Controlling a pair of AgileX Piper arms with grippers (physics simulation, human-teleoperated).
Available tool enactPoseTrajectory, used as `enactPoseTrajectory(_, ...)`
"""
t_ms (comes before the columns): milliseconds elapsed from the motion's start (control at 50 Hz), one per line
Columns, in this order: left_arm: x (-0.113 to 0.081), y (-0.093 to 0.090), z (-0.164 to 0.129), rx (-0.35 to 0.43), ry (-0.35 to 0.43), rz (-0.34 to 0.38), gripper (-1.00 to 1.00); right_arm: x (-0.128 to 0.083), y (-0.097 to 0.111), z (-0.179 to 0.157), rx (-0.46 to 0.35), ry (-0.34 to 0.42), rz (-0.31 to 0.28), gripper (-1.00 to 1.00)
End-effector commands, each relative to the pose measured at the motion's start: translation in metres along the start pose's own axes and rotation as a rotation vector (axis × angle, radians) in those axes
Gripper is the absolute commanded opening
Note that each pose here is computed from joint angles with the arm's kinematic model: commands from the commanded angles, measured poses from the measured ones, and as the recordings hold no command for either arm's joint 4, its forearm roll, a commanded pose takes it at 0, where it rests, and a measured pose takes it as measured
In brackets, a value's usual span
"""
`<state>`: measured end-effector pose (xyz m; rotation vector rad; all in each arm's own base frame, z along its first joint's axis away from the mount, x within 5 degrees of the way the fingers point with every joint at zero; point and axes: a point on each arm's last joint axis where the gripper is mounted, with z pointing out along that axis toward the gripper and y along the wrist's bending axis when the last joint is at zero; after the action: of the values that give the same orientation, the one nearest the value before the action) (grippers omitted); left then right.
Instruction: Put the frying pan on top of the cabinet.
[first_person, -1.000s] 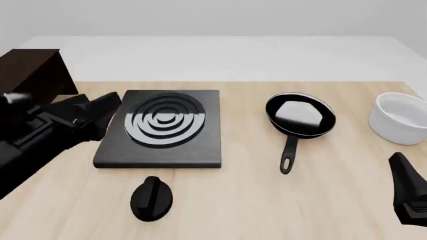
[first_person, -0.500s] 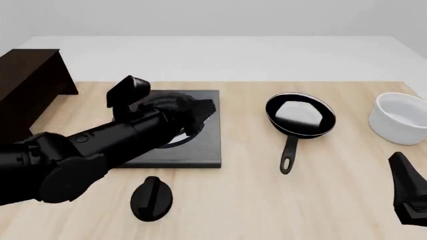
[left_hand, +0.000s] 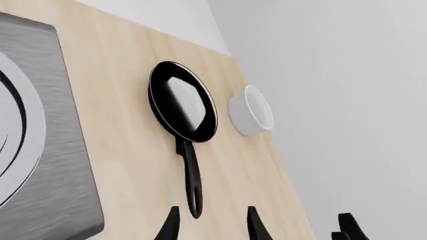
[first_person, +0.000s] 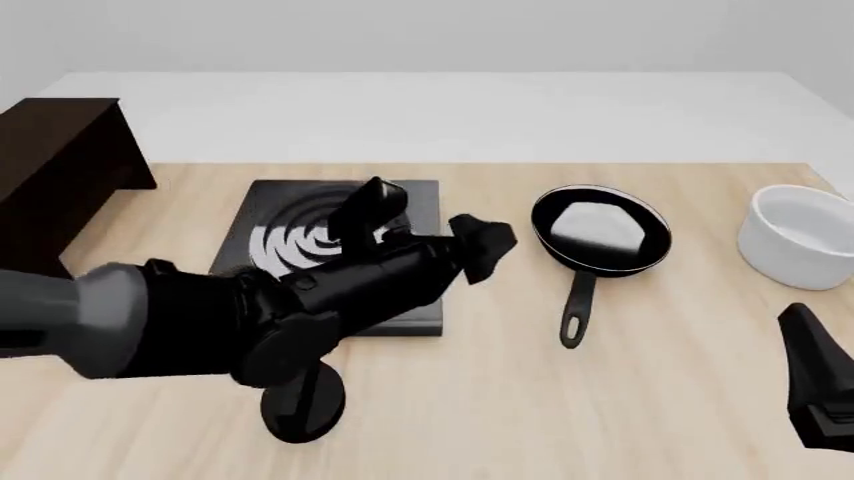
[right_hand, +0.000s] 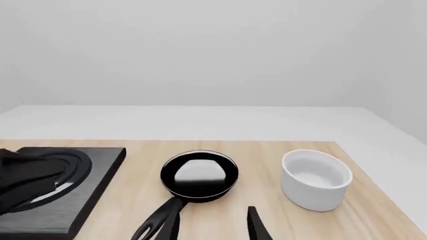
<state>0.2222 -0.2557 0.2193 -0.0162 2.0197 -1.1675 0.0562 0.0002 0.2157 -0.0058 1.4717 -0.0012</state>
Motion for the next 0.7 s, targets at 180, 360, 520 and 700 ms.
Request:
enactPoseTrajectory(180, 0.006, 0.035, 0.053, -0.083, 0.01, -0.037, 1.0, 0.0, 0.0, 0.0, 0.006, 0.0, 0.01, 1.0)
enactPoseTrajectory(360, 0.007, 0.043, 0.063, -0.102, 0.012, -0.026, 1.0, 0.001, 0.0, 0.0, 0.008, -0.003, 0.016, 1.0)
enactPoseTrajectory(520, 0.019, 0.045, 0.076, -0.104, 0.041, -0.025, 1.0, -0.001, -0.001, 0.0, 0.013, -0.005, 0.023, 1.0)
enactPoseTrajectory(700, 0.028, 0.05, 0.09, -0.111, 0.058, -0.024, 1.0, 0.0, -0.001, 0.0, 0.013, -0.006, 0.027, 1.0)
